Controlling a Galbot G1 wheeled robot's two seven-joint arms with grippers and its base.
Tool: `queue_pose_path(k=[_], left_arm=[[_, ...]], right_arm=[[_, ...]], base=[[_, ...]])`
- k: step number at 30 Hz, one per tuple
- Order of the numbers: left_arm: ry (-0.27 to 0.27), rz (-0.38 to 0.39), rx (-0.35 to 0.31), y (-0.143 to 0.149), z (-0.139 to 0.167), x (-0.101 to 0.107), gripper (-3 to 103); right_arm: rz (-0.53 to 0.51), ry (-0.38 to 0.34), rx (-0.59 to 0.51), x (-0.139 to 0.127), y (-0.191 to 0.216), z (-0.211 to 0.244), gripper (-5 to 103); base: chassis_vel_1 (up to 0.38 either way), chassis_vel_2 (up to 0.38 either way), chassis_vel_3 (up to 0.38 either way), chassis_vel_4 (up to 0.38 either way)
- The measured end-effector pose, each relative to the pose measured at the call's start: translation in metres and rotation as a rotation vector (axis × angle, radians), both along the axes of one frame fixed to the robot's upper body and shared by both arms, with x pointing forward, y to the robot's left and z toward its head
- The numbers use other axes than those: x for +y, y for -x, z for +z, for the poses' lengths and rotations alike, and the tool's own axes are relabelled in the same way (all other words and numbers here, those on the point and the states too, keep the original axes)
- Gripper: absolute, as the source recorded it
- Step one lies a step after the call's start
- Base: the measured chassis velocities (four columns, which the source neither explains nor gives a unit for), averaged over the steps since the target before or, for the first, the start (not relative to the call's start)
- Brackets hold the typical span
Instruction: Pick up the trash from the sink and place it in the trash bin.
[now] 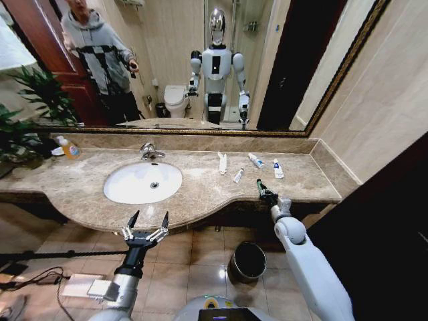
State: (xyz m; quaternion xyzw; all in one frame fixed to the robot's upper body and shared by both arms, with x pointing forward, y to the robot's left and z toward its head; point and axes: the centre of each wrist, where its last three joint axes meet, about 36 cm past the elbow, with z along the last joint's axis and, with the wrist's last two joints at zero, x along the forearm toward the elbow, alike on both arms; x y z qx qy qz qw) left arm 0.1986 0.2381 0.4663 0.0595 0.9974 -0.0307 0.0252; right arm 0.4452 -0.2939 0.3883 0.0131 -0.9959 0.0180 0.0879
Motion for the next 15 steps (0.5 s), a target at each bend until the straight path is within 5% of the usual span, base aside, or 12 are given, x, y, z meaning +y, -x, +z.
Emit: queue_pose_path(k=[9,10,15], left_arm=[[0.0,0.0,0.0,0.0,0.0,0.0,100],[0.0,0.0,0.0,0.0,0.0,0.0,100],[0.0,0.0,0.0,0.0,0.0,0.0,100]], right_arm=[[-0.002,-0.008,-0.004,-0.0016,0.0045,0.0006,33],[-0.003,-0.01,-0.002,-0.0014,0.0036,-0.0001,44],[-0.003,-0.01,0.001,-0.0009,0.0013,-0.0009,55]], base=[[0.0,0.0,0.0,0.0],[0.0,0.0,0.0,0.0],[0.0,0.0,0.0,0.0]])
